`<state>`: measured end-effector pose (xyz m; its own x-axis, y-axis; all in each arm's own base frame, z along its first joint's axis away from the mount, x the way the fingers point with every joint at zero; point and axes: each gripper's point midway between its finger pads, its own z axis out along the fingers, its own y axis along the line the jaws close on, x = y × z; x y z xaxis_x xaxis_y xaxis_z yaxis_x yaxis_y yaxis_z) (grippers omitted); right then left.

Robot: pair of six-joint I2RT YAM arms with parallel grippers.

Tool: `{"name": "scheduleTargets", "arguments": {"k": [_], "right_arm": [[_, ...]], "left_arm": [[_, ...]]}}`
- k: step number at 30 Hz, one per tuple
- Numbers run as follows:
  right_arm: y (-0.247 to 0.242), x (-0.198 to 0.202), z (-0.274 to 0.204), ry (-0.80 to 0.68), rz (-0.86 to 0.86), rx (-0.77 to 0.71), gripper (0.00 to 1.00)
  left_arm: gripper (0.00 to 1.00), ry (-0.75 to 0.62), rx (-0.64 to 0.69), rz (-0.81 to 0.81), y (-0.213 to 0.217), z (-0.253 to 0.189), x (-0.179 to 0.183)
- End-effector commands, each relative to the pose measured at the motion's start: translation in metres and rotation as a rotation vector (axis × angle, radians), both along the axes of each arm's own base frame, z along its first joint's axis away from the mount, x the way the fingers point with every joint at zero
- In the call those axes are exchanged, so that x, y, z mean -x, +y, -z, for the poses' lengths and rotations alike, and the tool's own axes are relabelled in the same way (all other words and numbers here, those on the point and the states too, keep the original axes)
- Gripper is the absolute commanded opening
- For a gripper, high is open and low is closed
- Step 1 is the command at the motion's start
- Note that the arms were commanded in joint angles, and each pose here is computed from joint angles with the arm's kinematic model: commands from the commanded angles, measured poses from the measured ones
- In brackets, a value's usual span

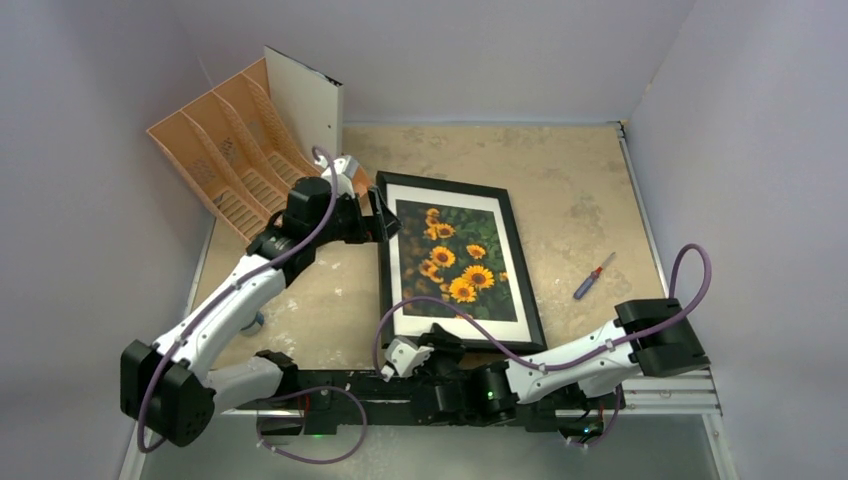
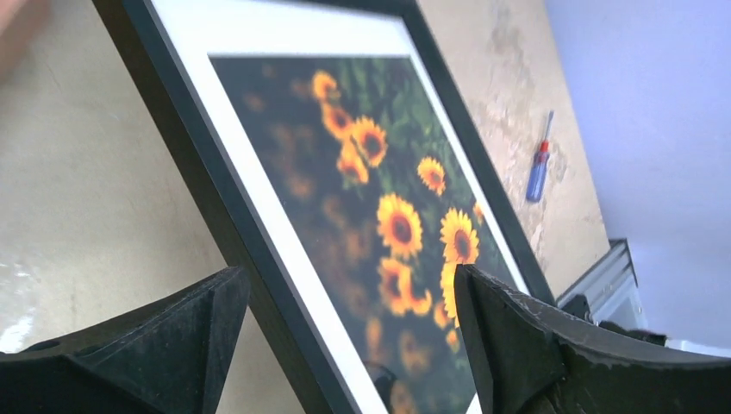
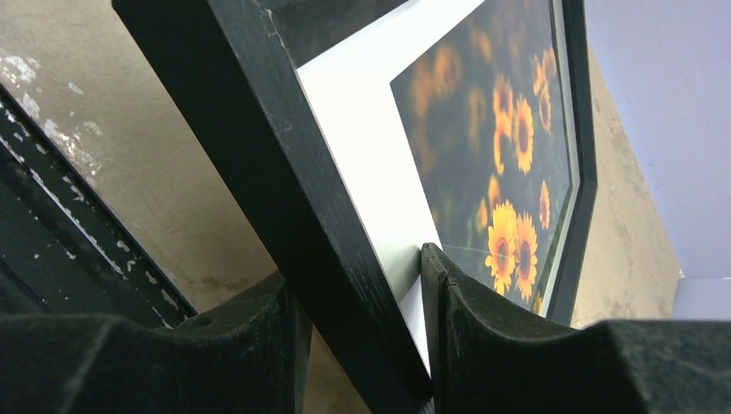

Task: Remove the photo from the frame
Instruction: Turn over the photo frame at the center of the board.

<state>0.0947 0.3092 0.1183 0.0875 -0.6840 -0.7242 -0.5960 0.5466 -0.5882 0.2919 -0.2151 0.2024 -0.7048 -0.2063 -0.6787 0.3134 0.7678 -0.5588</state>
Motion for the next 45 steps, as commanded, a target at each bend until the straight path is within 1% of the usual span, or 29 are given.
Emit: {"name": "scheduleTargets", "arguments": {"k": [1, 6, 9, 14, 19, 26, 31, 41, 45], "right_arm": [[0.015, 0.004, -0.020, 0.097, 0.050, -0.245, 0.00], [0.011, 0.004, -0.028, 0.145, 0.088, -0.345, 0.00], [0.008, 0.004, -0.032, 0.191, 0.107, -0.414, 0.00], [0.007, 0.001, -0.042, 0.241, 0.130, -0.481, 0.00], [0.006, -0.003, -0.067, 0.285, 0.137, -0.581, 0.00], [-0.002, -0.008, -0.099, 0.310, 0.119, -0.720, 0.00], [0.004, -0.001, -0.122, 0.342, 0.041, -0.808, 0.00], [0.031, 0.015, -0.171, 0.351, -0.134, -0.878, 0.00], [0.032, 0.019, -0.185, 0.398, -0.156, -0.983, 0.00]], "left_arm": [[0.94, -0.196, 0.006, -0.098, 0.019, -0.062, -0.009], [0.96, -0.255, -0.022, -0.190, 0.043, -0.077, -0.002], [0.97, -0.280, -0.072, -0.254, 0.061, -0.081, 0.001], [0.98, -0.266, -0.123, -0.295, 0.075, -0.078, 0.007], [0.98, -0.224, -0.169, -0.351, 0.088, -0.064, 0.009], [0.98, -0.203, -0.158, -0.338, 0.087, -0.050, 0.016], [0.98, -0.168, -0.133, -0.299, 0.076, -0.034, 0.017], [0.97, -0.094, -0.086, -0.217, 0.055, -0.004, 0.017], [0.97, -0.083, -0.091, -0.218, 0.055, 0.002, 0.017]]}}
